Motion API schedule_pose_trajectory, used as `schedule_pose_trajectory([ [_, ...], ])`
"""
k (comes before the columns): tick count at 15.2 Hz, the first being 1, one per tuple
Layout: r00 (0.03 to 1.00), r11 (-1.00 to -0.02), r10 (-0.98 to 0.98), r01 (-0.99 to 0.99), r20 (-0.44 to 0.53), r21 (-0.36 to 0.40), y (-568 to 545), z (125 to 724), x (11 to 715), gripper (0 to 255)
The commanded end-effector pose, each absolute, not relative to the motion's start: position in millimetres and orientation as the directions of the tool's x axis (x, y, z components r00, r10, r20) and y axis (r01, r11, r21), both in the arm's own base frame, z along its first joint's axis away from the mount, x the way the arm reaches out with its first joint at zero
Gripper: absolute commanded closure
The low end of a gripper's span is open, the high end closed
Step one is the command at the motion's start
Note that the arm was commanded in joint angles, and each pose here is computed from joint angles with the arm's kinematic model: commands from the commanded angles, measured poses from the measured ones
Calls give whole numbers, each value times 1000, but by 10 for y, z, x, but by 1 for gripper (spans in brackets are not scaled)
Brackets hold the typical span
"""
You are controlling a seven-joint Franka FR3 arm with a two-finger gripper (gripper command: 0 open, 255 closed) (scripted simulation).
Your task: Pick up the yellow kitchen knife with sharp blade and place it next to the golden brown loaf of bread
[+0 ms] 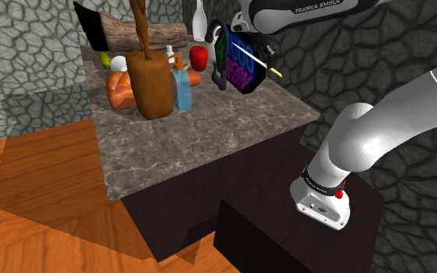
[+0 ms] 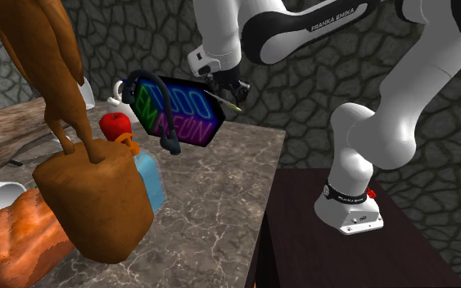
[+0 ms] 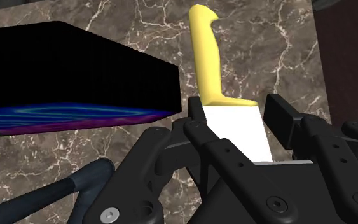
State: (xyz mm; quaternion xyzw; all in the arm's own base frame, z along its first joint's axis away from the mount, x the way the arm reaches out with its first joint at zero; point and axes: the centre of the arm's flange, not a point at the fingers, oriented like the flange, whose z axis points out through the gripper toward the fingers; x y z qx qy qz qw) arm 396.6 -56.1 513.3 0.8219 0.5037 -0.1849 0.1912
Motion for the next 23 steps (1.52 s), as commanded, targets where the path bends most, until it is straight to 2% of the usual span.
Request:
schedule_pose_trajectory([
  [1, 424, -419, 757, 899, -496, 128, -388, 5142, 4147, 255],
  [14, 424, -419, 757, 899, -496, 128, 789, 5147, 5351, 255],
  [23, 424, -419, 757, 899, -496, 128, 789, 4672, 5351, 255],
])
